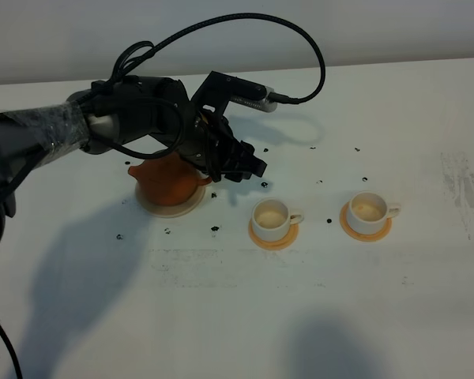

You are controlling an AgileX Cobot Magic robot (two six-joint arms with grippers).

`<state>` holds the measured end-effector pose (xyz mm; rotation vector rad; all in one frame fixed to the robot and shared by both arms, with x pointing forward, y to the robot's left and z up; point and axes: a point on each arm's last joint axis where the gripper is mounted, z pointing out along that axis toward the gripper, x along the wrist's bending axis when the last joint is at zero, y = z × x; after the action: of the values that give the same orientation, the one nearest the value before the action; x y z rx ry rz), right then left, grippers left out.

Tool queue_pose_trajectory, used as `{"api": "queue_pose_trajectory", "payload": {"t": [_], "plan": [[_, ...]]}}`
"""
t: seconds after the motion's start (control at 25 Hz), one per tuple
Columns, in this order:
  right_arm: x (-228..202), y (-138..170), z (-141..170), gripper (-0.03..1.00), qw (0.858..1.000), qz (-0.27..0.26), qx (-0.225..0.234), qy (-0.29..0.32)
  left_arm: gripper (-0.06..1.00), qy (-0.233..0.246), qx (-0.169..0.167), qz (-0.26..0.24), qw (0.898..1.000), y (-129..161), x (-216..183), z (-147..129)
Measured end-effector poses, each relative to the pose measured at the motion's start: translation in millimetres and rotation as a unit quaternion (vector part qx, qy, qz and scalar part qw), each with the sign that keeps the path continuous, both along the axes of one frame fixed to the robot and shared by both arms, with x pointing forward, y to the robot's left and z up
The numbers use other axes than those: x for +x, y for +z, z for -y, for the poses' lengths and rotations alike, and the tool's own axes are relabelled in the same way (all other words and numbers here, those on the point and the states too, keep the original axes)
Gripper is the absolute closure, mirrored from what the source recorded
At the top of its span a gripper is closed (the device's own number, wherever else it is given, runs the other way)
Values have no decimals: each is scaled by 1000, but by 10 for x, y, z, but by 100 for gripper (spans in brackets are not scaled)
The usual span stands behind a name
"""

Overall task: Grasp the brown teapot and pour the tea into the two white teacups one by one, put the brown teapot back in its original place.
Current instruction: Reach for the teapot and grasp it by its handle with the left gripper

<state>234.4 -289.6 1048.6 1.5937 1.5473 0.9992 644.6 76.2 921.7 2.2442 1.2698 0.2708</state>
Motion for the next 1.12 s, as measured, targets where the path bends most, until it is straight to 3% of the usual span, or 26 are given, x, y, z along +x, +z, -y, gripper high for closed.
{"api": "queue_pose_trajectory", "payload": {"t": [1.12], "plan": [[0, 1, 0, 55, 1000, 1, 0, 0, 38, -28, 29, -71, 997, 79, -154, -35]]}}
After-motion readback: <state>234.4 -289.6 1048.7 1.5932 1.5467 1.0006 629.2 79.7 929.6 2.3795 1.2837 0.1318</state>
